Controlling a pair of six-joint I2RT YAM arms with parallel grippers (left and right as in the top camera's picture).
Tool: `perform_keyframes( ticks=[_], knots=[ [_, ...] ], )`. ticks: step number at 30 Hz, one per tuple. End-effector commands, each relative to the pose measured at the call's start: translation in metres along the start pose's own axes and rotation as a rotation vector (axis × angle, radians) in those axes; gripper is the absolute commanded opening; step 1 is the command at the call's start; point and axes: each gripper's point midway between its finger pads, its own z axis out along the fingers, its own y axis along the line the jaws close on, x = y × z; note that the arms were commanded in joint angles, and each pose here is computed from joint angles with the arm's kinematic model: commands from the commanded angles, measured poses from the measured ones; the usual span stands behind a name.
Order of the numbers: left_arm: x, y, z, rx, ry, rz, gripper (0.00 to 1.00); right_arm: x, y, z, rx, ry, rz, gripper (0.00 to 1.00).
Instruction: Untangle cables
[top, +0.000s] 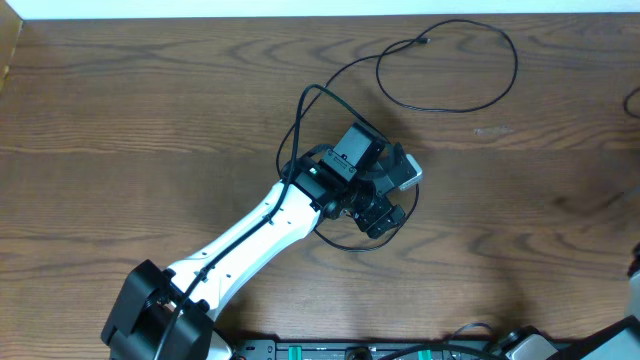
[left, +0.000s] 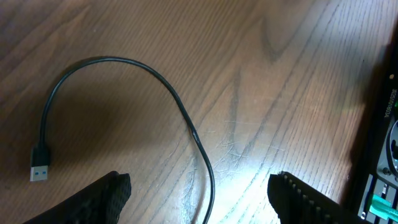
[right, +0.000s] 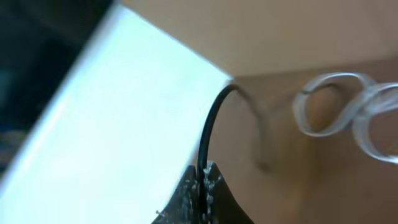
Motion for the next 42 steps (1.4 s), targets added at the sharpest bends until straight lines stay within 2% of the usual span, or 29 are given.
perform_keyframes(
  ticks=[1, 5, 9, 17, 20, 26, 33, 34, 35, 37, 42],
  knots=[
    [-0.002, 0.002, -0.002, -0.005, -0.006, -0.011, 0.76, -0.024, 0.047, 0.0, -0.125, -0.005, 0.024, 0.01],
    [-0.002, 0.001, -0.002, -0.002, -0.006, -0.012, 0.76, -0.056, 0.069, -0.004, -0.165, -0.069, 0.0, 0.01],
    [-0.002, 0.001, -0.002, -0.002, -0.006, -0.012, 0.76, -0.075, 0.068, -0.007, -0.151, -0.122, -0.005, 0.01],
    [0.003, 0.0, -0.002, 0.003, 0.015, -0.021, 0.76, -0.085, -0.005, -0.004, 0.144, -0.209, 0.062, 0.01],
    [0.004, 0.0, -0.002, 0.003, 0.018, -0.022, 0.76, -0.066, -0.027, 0.009, 0.21, -0.115, 0.001, 0.01],
    [0.005, 0.0, -0.002, 0.005, 0.023, -0.028, 0.76, -0.015, -0.089, 0.044, 0.41, 0.208, -0.028, 0.01],
    [0.006, -0.001, -0.002, 0.005, 0.025, -0.028, 0.76, 0.001, -0.15, 0.041, 0.732, 0.407, -0.083, 0.01],
    [0.006, -0.001, -0.002, 0.005, 0.025, -0.028, 0.76, 0.003, -0.155, 0.039, 0.754, 0.427, -0.095, 0.17],
    [0.005, 0.0, -0.002, 0.005, 0.025, -0.029, 0.76, 0.004, -0.159, 0.037, 0.775, 0.44, -0.099, 0.49],
    [0.006, -0.001, -0.002, 0.005, 0.025, -0.028, 0.76, 0.007, -0.166, 0.032, 0.812, 0.449, -0.101, 0.99],
    [0.006, -0.001, -0.002, 0.006, 0.025, -0.028, 0.76, 0.006, -0.171, 0.026, 0.845, 0.467, -0.155, 0.99]
  ],
)
